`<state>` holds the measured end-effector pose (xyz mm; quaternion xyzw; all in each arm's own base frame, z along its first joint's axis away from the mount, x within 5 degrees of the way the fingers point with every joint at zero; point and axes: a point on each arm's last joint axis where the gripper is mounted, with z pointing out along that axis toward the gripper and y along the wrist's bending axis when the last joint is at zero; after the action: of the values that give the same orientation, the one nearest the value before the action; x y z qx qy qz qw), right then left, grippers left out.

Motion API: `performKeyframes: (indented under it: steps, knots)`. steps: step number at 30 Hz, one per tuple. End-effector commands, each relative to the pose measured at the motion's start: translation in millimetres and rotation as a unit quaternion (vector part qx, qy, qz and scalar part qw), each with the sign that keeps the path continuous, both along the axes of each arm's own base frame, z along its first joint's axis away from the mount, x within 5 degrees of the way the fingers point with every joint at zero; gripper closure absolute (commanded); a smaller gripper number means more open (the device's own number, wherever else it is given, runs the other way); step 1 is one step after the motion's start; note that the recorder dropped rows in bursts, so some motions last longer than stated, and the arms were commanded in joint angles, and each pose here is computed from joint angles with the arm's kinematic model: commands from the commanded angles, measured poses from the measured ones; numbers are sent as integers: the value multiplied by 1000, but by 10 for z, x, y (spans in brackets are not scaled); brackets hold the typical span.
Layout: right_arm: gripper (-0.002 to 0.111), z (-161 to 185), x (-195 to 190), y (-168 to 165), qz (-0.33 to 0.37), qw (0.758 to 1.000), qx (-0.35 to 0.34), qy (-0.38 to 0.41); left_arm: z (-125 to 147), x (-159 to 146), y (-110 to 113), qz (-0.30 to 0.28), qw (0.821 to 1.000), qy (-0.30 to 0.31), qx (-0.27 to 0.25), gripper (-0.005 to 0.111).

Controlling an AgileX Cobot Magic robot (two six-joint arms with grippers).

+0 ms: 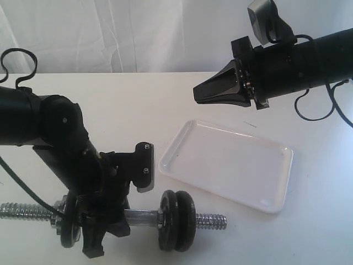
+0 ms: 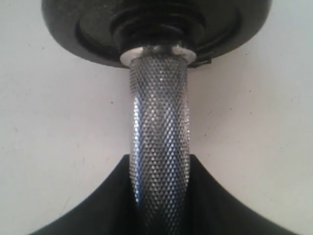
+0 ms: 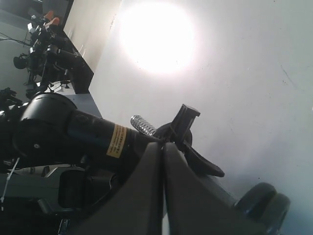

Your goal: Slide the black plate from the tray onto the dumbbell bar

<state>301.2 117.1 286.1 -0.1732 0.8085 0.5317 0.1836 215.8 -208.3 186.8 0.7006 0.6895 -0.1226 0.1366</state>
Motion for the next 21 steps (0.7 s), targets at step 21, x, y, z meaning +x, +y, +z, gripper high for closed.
performKeyframes:
  steps: [21]
  knots:
    - [108, 12, -17, -13, 1, 1000, 1, 0, 324, 89, -323, -1, 979, -52, -195, 107]
